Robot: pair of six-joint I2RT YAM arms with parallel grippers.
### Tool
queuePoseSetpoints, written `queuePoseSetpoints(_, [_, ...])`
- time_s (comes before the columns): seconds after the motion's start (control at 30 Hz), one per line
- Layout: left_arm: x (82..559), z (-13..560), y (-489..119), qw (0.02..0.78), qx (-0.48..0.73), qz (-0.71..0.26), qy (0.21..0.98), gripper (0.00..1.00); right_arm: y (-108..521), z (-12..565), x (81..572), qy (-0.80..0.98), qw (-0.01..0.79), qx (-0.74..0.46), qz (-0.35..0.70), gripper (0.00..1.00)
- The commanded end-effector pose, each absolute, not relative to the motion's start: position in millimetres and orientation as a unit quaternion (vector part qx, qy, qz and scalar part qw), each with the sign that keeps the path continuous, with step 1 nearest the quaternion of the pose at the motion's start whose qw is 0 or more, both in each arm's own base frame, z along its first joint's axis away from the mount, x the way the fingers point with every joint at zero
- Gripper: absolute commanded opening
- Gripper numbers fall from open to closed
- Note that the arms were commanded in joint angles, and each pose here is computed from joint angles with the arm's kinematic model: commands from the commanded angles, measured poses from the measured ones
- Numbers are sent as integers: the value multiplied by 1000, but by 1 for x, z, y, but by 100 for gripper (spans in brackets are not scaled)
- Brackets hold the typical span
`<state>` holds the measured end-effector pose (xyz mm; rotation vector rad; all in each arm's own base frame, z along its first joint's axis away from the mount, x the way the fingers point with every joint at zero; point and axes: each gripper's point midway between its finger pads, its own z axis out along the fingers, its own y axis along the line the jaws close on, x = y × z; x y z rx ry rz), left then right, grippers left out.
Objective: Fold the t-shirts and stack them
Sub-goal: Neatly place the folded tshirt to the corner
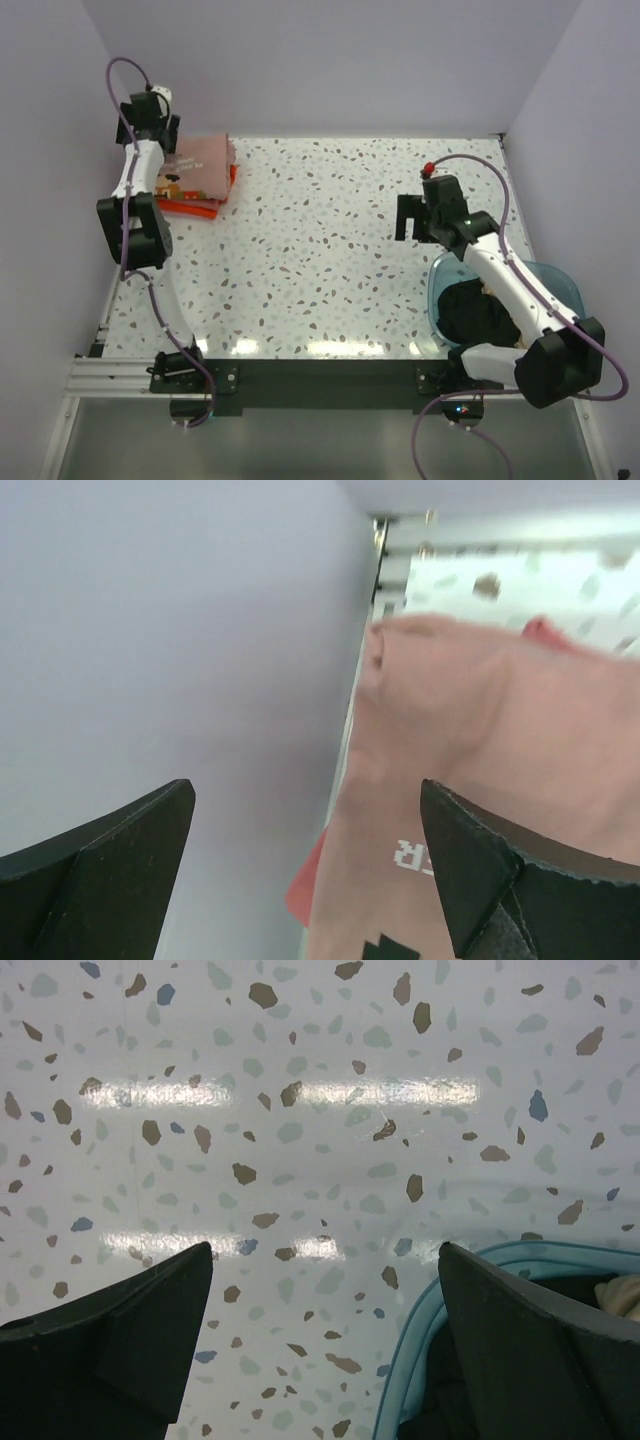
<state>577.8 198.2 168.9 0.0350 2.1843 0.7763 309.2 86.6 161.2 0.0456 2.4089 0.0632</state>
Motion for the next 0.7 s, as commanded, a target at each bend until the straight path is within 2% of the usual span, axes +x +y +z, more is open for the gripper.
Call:
queuePoseSetpoints(0.0, [569, 329, 172, 553, -81, 242, 793, 100, 86, 202, 312, 912, 408, 25, 41, 99])
queuePoseSetpoints(0.17, [535, 361, 109, 575, -166, 104, 794, 100, 90, 211, 310, 905, 421, 31, 61, 99])
queuePoseSetpoints(0.2, [529, 354, 87, 566, -185, 42, 802, 100, 91, 211, 310, 904, 422, 31, 64, 99])
queuePoseSetpoints(0.23, [512, 370, 64, 577, -179, 8, 797, 100, 92, 213, 309, 902, 425, 33, 69, 99])
queuePoseSetpoints(0.27, [502, 337, 47, 545, -190, -16, 816, 100, 92, 214, 309, 900, 428, 35, 72, 99])
queuePoseSetpoints(0.33, [471, 342, 2, 553, -180, -35, 813, 100, 95, 210, 306, 900, 426, 36, 81, 99])
queuePoseSetpoints(0.37, [457, 305, -12, 528, -175, -29, 831, 100, 96, 210, 306, 899, 429, 38, 86, 99])
queuePoseSetpoints(0.43, [423, 298, -55, 530, -145, -54, 834, 100, 97, 200, 301, 901, 421, 42, 92, 99])
queuePoseSetpoints(0.47, [405, 255, -67, 493, -146, -58, 855, 100, 94, 202, 302, 896, 433, 51, 90, 99])
queuePoseSetpoints(0.5, [386, 253, -80, 494, -140, -72, 855, 100, 91, 190, 298, 899, 424, 64, 85, 99])
queuePoseSetpoints(0.53, [367, 215, -81, 460, -145, -61, 874, 100, 90, 187, 296, 899, 425, 67, 84, 99])
queuePoseSetpoints(0.67, [322, 170, -72, 416, -178, -42, 891, 100, 88, 173, 293, 893, 435, 74, 88, 99])
